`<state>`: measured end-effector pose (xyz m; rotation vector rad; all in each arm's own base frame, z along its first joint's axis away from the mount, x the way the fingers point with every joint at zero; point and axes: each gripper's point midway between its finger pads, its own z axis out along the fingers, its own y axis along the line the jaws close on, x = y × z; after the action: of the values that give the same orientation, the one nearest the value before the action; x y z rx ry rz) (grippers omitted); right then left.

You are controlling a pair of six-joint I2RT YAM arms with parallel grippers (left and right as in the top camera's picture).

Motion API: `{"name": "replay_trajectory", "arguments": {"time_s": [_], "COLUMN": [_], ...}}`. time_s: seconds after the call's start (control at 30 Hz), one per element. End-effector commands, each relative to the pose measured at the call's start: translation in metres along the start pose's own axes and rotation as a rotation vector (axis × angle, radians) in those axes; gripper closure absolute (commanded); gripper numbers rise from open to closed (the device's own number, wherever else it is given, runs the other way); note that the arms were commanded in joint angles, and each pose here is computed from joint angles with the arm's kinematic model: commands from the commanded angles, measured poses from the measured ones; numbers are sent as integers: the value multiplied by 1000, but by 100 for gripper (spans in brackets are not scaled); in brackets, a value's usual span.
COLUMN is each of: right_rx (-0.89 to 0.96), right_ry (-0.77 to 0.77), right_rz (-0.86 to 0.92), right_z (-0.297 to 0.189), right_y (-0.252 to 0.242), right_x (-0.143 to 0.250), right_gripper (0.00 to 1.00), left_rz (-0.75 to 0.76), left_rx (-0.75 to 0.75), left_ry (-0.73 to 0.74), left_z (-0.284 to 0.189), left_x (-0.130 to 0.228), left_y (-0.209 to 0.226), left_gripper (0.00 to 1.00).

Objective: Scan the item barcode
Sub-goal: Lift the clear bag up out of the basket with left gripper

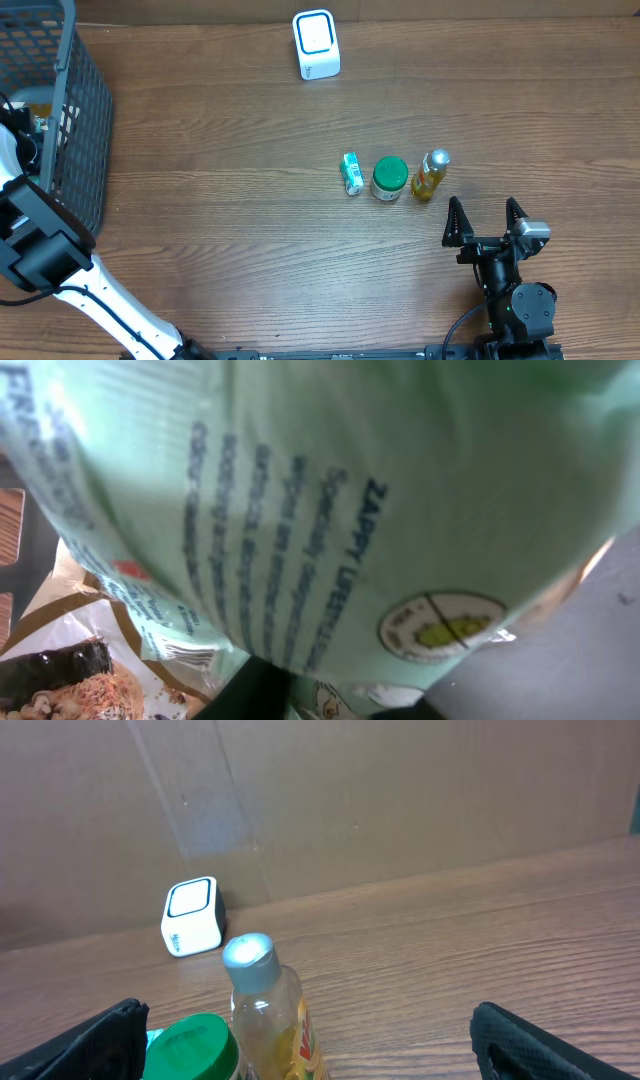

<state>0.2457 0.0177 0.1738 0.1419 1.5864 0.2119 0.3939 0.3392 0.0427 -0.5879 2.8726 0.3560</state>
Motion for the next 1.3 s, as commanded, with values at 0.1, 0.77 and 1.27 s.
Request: {"name": "replay_trajectory", "arguments": {"time_s": [0.1, 0.77, 1.27], "right_rx": [-1, -1, -1], "right_ry": [-4, -5, -5], "right_rz": [-5, -5, -5], "right_z": [0, 0, 0], "right_y": [-1, -1, -1], "right_x": [2, 2, 2], "right_gripper": [0, 0, 0], "left_rz": [-180, -486, -422], "left_rx": [50, 109, 380], "left_ry": [40, -430, -635], "left_z": [2, -256, -384], "left_x": [4, -33, 0], "left_y": [-12, 18, -33], "left_gripper": [94, 96, 96]}}
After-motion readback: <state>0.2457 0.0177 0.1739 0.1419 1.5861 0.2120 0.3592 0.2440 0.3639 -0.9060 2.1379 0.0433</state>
